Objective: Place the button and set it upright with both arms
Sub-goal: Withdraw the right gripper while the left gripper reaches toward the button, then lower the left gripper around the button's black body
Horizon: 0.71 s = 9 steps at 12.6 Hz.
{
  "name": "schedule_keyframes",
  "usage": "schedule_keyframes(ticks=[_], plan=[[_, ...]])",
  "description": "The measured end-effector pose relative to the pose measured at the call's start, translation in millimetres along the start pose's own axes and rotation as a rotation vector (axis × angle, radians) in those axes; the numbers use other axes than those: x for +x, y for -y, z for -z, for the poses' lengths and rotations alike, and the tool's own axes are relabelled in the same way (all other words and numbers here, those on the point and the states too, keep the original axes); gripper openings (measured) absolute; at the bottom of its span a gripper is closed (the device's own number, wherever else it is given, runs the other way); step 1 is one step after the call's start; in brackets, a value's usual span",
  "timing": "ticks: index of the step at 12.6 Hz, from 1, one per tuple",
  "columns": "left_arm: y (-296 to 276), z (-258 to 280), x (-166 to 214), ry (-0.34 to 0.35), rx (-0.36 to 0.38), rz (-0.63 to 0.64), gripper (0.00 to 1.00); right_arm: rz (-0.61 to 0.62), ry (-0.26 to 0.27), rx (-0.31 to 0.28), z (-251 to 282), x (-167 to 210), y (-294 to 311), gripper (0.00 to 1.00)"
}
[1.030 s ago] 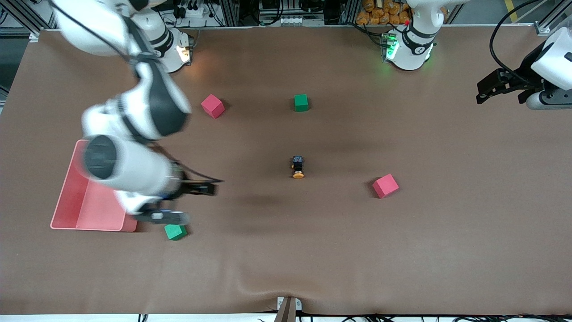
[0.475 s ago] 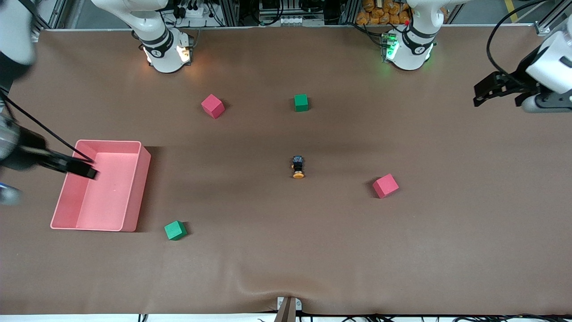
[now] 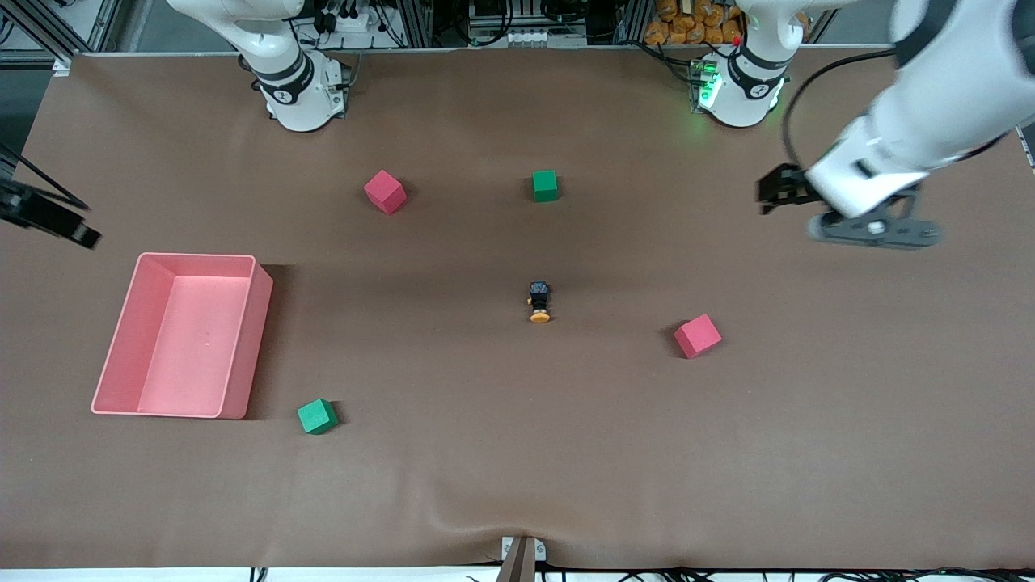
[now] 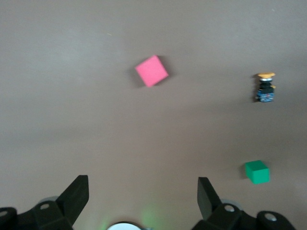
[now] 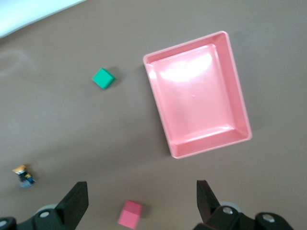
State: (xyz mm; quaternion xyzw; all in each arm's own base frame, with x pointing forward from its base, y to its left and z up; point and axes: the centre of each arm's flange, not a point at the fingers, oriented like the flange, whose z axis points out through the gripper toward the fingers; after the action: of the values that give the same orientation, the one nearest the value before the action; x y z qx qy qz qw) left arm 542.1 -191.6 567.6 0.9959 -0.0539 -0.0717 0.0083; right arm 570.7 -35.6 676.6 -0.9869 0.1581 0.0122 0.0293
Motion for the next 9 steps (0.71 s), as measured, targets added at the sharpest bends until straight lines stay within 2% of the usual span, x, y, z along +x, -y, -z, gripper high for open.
schedule_keyframes(ticks=[3,6,9], plan=[[-61.6,-54.0,32.9,0.001,-0.046,0.027,1.00,-0.018,-0.022,0.012,-6.5,-23.0,-45.8,1.00],[-116.5,-119.5,80.0,0.020,-0.118,0.081,1.00,0.014,-0.029,0.017,-10.0,-37.6,-33.9,1.00],[-166.0,-206.7,110.8,0.043,-0.178,0.110,1.00,0.037,-0.042,0.019,-9.9,-38.2,-21.5,1.00]])
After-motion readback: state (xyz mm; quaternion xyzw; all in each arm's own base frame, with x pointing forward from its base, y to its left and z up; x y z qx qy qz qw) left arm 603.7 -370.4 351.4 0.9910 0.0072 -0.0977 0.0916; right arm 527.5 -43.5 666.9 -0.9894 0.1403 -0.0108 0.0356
